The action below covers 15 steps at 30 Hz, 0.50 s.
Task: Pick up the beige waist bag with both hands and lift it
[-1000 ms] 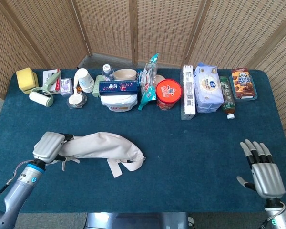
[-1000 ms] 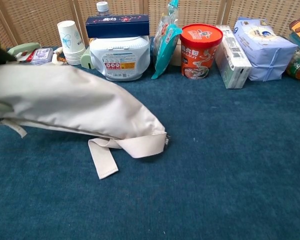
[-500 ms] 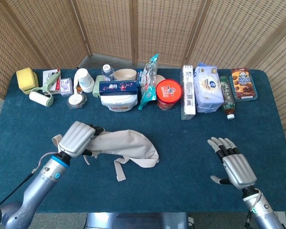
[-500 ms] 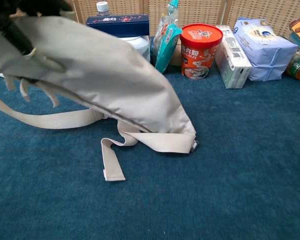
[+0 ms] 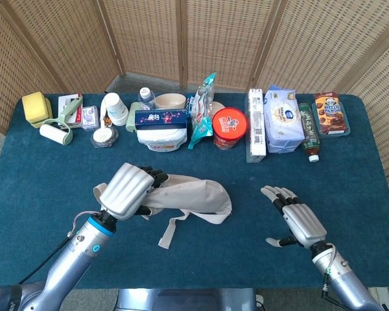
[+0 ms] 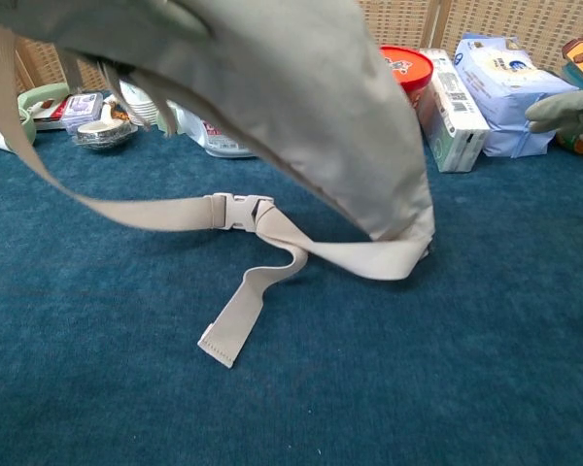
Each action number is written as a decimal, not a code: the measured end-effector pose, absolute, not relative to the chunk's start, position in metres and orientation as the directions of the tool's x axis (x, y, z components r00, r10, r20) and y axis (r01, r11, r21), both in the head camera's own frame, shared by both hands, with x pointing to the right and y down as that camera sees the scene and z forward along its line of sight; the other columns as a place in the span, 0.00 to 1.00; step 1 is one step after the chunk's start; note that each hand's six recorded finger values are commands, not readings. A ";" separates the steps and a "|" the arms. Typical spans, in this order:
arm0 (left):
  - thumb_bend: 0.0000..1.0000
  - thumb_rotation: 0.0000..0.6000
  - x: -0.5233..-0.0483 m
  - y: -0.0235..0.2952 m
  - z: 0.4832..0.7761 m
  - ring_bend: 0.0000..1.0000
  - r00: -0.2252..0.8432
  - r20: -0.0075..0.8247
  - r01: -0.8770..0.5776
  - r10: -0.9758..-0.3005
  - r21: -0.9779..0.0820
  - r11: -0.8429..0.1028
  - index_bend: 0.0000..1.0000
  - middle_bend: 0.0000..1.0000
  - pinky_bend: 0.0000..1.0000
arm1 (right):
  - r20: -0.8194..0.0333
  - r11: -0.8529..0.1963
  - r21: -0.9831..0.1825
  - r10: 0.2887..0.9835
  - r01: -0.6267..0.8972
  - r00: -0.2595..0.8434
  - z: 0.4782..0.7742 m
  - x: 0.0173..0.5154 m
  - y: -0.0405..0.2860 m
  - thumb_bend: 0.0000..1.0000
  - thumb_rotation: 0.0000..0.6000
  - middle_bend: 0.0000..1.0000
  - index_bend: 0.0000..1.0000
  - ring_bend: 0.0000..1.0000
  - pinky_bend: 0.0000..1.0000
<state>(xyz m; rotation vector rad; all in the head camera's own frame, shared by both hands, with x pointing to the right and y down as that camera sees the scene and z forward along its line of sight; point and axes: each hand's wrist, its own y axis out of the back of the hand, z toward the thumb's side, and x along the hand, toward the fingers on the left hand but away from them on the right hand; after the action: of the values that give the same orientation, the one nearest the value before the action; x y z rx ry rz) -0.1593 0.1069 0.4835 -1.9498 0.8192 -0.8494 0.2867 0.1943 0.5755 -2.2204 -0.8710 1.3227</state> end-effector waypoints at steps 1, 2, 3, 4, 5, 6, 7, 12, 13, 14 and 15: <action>0.06 1.00 -0.158 0.106 0.481 0.62 0.557 0.242 -0.234 -0.794 -0.872 -0.430 0.58 0.61 0.74 | -0.631 -0.725 -0.614 0.689 0.313 0.357 0.576 0.285 0.194 0.00 1.00 0.00 0.00 0.00 0.00; 0.06 1.00 -0.157 0.106 0.478 0.62 0.557 0.231 -0.244 -0.798 -0.873 -0.423 0.58 0.61 0.74 | -0.633 -0.729 -0.603 0.684 0.324 0.361 0.577 0.284 0.194 0.00 1.00 0.00 0.00 0.00 0.00; 0.06 1.00 -0.155 0.106 0.475 0.62 0.558 0.218 -0.258 -0.800 -0.871 -0.418 0.58 0.61 0.74 | -0.637 -0.736 -0.586 0.678 0.340 0.368 0.577 0.281 0.193 0.00 1.00 0.00 0.00 0.00 0.00; 0.06 1.00 -0.153 0.106 0.473 0.62 0.560 0.210 -0.270 -0.801 -0.869 -0.416 0.58 0.61 0.74 | -0.639 -0.740 -0.573 0.672 0.351 0.374 0.578 0.279 0.192 0.00 1.00 0.00 0.00 0.00 0.00; 0.06 1.00 -0.151 0.106 0.471 0.62 0.562 0.202 -0.280 -0.802 -0.866 -0.415 0.58 0.61 0.74 | -0.641 -0.745 -0.561 0.667 0.361 0.381 0.578 0.277 0.191 0.00 1.00 0.00 0.00 0.00 0.00; 0.06 1.00 -0.148 0.107 0.470 0.62 0.566 0.194 -0.291 -0.801 -0.862 -0.414 0.58 0.61 0.74 | -0.640 -0.748 -0.551 0.663 0.369 0.388 0.578 0.274 0.190 0.00 1.00 0.00 0.00 0.00 0.00; 0.06 1.00 -0.146 0.107 0.469 0.62 0.569 0.188 -0.299 -0.800 -0.860 -0.414 0.58 0.61 0.74 | -0.638 -0.751 -0.543 0.660 0.376 0.396 0.579 0.270 0.187 0.00 1.00 0.00 0.00 0.00 0.00; 0.06 1.00 -0.134 0.111 0.468 0.62 0.586 0.168 -0.328 -0.793 -0.845 -0.421 0.58 0.61 0.74 | -0.625 -0.749 -0.507 0.660 0.426 0.417 0.577 0.253 0.181 0.00 1.00 0.00 0.00 0.00 0.00; 0.06 1.00 -0.132 0.112 0.468 0.62 0.588 0.167 -0.334 -0.791 -0.841 -0.425 0.58 0.61 0.74 | -0.621 -0.747 -0.502 0.662 0.435 0.419 0.577 0.250 0.179 0.00 1.00 0.00 0.00 0.00 0.00; 0.06 1.00 -0.129 0.113 0.469 0.62 0.590 0.166 -0.340 -0.790 -0.837 -0.430 0.58 0.61 0.74 | -0.617 -0.744 -0.500 0.665 0.443 0.420 0.576 0.247 0.178 0.00 1.00 0.00 0.00 0.00 0.00; 0.06 1.00 -0.126 0.114 0.470 0.62 0.593 0.166 -0.347 -0.788 -0.830 -0.436 0.58 0.61 0.74 | -0.613 -0.740 -0.500 0.669 0.450 0.421 0.576 0.245 0.176 0.00 1.00 0.00 0.00 0.00 0.00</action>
<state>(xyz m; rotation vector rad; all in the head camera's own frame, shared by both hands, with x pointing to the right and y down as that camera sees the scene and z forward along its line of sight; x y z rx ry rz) -0.1263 0.1144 0.4698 -2.0284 0.8991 -0.7072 0.2448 0.1763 0.5761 -2.4184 -0.9759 1.2214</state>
